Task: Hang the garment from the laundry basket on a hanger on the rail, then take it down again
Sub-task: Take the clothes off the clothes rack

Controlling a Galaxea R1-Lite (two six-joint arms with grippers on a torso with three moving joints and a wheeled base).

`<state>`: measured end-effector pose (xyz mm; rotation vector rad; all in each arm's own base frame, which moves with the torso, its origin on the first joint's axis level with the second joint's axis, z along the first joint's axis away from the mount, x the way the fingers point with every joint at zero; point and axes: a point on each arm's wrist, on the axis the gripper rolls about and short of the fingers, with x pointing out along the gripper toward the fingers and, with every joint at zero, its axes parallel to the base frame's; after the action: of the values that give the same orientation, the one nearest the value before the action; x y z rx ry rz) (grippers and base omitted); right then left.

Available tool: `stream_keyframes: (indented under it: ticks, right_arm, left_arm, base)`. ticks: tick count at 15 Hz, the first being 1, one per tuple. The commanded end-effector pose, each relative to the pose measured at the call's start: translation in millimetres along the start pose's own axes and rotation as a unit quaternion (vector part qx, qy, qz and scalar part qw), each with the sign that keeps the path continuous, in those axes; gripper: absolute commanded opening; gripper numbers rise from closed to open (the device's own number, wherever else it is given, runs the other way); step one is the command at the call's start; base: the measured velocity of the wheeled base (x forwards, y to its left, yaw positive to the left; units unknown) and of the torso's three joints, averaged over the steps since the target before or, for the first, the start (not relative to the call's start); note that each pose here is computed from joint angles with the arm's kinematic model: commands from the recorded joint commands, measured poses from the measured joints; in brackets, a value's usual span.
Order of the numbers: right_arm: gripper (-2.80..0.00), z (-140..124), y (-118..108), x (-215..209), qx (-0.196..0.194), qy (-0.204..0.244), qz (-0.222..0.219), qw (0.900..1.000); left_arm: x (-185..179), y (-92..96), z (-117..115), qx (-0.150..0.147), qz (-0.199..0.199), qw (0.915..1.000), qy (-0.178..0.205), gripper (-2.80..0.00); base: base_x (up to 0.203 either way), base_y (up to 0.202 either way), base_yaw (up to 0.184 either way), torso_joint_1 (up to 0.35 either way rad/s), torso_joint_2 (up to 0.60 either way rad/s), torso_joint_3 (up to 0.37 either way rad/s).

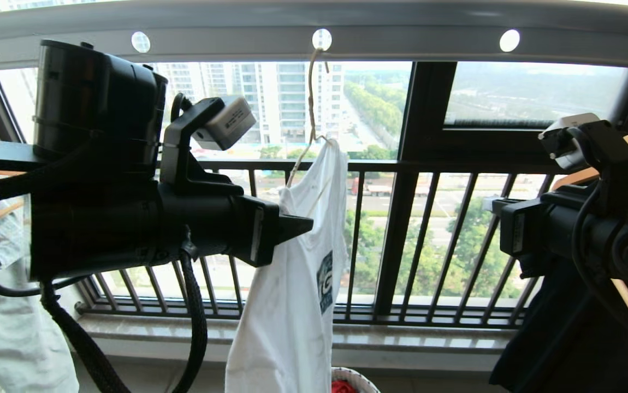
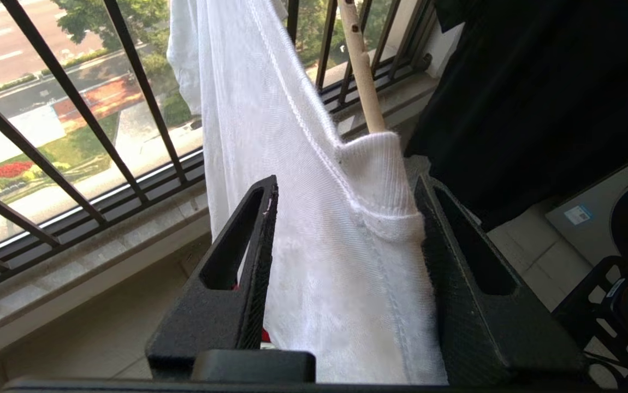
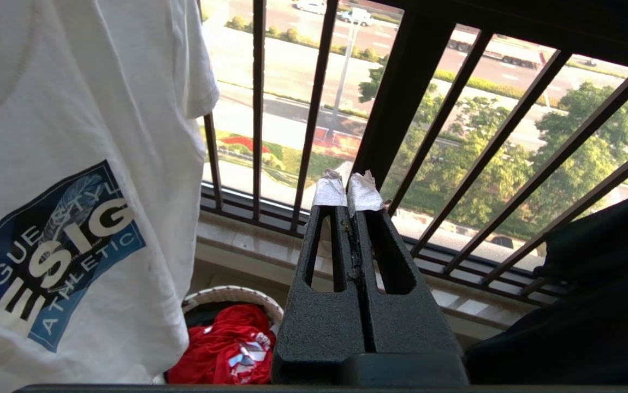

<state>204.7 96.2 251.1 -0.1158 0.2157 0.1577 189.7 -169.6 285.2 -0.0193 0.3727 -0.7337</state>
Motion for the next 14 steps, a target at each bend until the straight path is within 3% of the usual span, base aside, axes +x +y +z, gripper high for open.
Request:
stream_keyframes:
  ticks: [1,9,12,14]
  right_arm:
    - [-2.80,1,0,0,0.000,-0.002,-0.001,1.000]
    - [-2.80,-3,3,5,-0.003,0.007,0.012,1.000]
    - [-2.80,1,21,13,0.015,-0.031,0.044,0.998]
    - [-2.80,-2,33,29,0.022,-0.033,0.061,0.997]
  left_arm:
    - [3,-0.2,-2,0.000,0.000,1.0000,0.007,-2.80]
    - [-36,0.8,-13,0.001,0.001,1.0000,-0.010,-2.80]
    - [-36,1.4,-19,0.001,0.002,1.0000,-0.001,-2.80]
    - [-35,1.7,-18,0.005,0.002,1.0000,-0.002,-2.80]
  base:
    - [0.000,0.000,0.000,0.000,0.00,0.000]
    - [0.000,0.000,0.000,0.000,0.00,0.000]
    - [0.000,0.000,0.000,0.000,0.00,0.000]
    - [0.000,0.000,0.000,0.000,0.00,0.000]
